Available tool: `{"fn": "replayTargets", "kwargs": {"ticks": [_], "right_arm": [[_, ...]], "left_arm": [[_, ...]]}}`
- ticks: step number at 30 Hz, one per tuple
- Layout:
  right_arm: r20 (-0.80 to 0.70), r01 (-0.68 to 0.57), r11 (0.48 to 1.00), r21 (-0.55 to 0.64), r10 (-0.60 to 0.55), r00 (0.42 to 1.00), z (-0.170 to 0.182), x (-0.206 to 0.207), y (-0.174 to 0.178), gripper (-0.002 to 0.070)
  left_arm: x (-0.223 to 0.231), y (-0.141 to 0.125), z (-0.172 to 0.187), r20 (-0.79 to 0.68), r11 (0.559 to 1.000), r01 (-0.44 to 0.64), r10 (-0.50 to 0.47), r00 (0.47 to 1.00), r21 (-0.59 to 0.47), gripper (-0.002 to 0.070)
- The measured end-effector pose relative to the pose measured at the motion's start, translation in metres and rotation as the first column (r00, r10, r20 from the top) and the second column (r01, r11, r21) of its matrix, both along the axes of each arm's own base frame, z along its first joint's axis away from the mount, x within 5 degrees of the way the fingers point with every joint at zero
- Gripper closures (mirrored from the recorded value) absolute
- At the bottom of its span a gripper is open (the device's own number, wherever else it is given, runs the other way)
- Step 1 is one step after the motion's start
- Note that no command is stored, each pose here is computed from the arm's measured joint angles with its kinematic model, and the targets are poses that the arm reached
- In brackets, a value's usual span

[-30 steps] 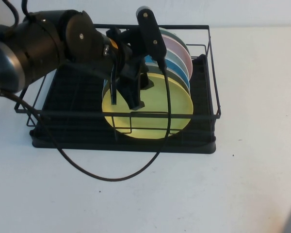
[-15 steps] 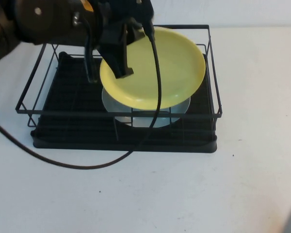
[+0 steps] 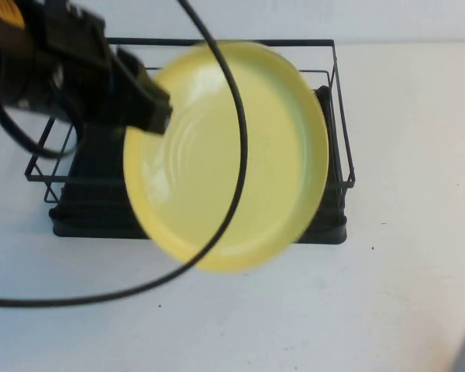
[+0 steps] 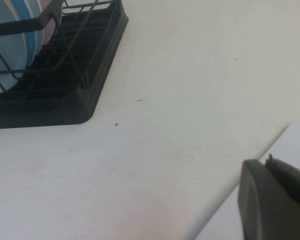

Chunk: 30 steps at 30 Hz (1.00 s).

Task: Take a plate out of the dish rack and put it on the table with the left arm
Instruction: Place the plate from the table

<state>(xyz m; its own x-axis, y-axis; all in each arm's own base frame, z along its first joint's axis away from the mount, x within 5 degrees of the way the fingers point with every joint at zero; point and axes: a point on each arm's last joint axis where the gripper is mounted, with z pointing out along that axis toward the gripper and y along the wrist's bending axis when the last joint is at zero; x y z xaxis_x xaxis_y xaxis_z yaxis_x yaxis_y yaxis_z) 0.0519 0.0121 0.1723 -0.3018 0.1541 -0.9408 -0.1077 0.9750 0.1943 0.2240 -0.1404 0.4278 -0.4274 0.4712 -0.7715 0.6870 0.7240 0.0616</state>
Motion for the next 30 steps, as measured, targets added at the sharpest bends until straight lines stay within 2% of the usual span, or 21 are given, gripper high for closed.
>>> {"fn": "replayTargets", "kwargs": {"ticks": [4, 9, 13, 17, 20, 22, 30], "right_arm": [[0.000, 0.000, 1.000, 0.000, 0.000, 1.000, 0.000, 0.000, 0.000, 0.0696], [0.000, 0.000, 1.000, 0.000, 0.000, 1.000, 0.000, 0.000, 0.000, 0.0696], [0.000, 0.000, 1.000, 0.000, 0.000, 1.000, 0.000, 0.000, 0.000, 0.0696], [0.000, 0.000, 1.000, 0.000, 0.000, 1.000, 0.000, 0.000, 0.000, 0.0696], [0.000, 0.000, 1.000, 0.000, 0.000, 1.000, 0.000, 0.000, 0.000, 0.0696], [0.000, 0.000, 1.000, 0.000, 0.000, 1.000, 0.000, 0.000, 0.000, 0.0696], [0.000, 0.000, 1.000, 0.000, 0.000, 1.000, 0.000, 0.000, 0.000, 0.0696]], "left_arm": [[-0.008, -0.007, -0.055, -0.268, 1.000, 0.028, -0.029, 0.963, -0.008, 0.0645], [-0.022, -0.012, -0.125, -0.465, 0.996, -0.008, -0.036, 0.884, -0.092, 0.0645], [-0.027, -0.004, -0.171, -0.541, 0.974, -0.149, 0.034, 0.841, -0.171, 0.0645], [-0.025, 0.018, -0.205, -0.601, 0.909, -0.339, 0.134, 0.788, -0.242, 0.0645], [-0.022, 0.033, -0.229, -0.649, 0.860, -0.446, 0.194, 0.736, -0.249, 0.0645], [-0.020, 0.040, -0.243, -0.670, 0.842, -0.486, 0.223, 0.708, -0.233, 0.0645], [-0.003, 0.035, -0.286, -0.745, 0.816, -0.538, 0.222, 0.630, -0.212, 0.0645]]}}
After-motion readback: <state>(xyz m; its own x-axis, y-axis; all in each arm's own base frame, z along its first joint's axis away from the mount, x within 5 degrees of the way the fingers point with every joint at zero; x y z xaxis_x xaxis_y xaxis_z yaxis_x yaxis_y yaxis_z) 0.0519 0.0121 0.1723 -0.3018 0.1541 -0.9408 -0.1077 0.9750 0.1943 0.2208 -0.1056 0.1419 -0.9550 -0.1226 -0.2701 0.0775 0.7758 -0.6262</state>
